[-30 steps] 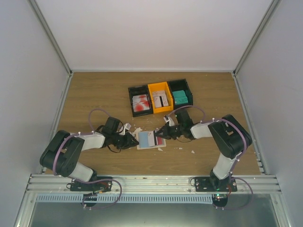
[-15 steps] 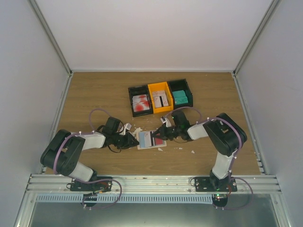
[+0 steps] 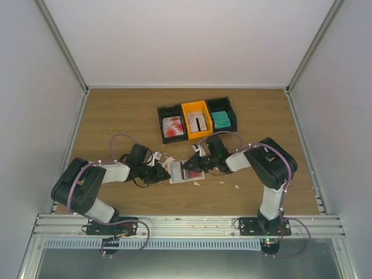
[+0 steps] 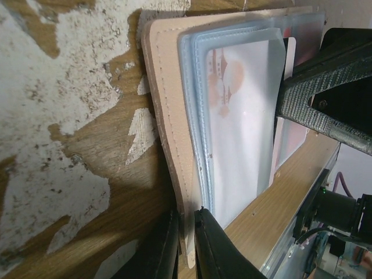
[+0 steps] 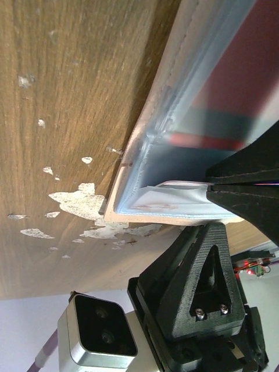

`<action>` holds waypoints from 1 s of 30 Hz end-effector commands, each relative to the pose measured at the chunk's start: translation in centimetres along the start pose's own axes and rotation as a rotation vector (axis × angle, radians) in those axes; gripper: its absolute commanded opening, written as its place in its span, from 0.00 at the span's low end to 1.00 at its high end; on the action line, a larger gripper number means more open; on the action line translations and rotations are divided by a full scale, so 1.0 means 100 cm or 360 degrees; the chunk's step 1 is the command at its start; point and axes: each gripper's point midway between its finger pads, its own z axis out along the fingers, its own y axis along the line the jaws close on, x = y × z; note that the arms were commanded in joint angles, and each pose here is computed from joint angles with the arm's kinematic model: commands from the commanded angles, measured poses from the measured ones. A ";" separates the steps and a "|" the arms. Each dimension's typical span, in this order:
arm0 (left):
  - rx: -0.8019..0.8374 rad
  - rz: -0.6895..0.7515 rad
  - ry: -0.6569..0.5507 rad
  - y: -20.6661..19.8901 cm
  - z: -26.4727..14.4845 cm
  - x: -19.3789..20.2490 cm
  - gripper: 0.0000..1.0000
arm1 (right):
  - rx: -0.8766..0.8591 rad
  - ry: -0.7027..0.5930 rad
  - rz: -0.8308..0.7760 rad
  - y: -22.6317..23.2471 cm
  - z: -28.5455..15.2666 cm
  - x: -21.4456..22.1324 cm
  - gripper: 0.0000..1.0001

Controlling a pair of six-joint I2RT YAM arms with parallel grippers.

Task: Put the credit cards into the card holder
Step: Adjust the storage box at the center of the board.

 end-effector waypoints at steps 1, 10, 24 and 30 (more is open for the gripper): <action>0.0009 0.0073 -0.0005 -0.001 0.005 -0.001 0.13 | 0.0064 0.0042 0.0013 -0.009 0.009 0.008 0.01; 0.0051 0.0129 -0.0034 -0.018 -0.002 -0.008 0.15 | 0.0229 -0.0101 -0.0118 0.010 -0.016 -0.010 0.24; -0.0080 0.0138 -0.0179 -0.023 -0.023 -0.021 0.50 | 0.0804 -0.0274 -0.0291 -0.006 -0.068 -0.029 0.50; -0.0040 0.0079 -0.0111 -0.020 -0.014 -0.017 0.60 | 0.1003 -0.0254 -0.0254 -0.027 -0.080 -0.025 0.54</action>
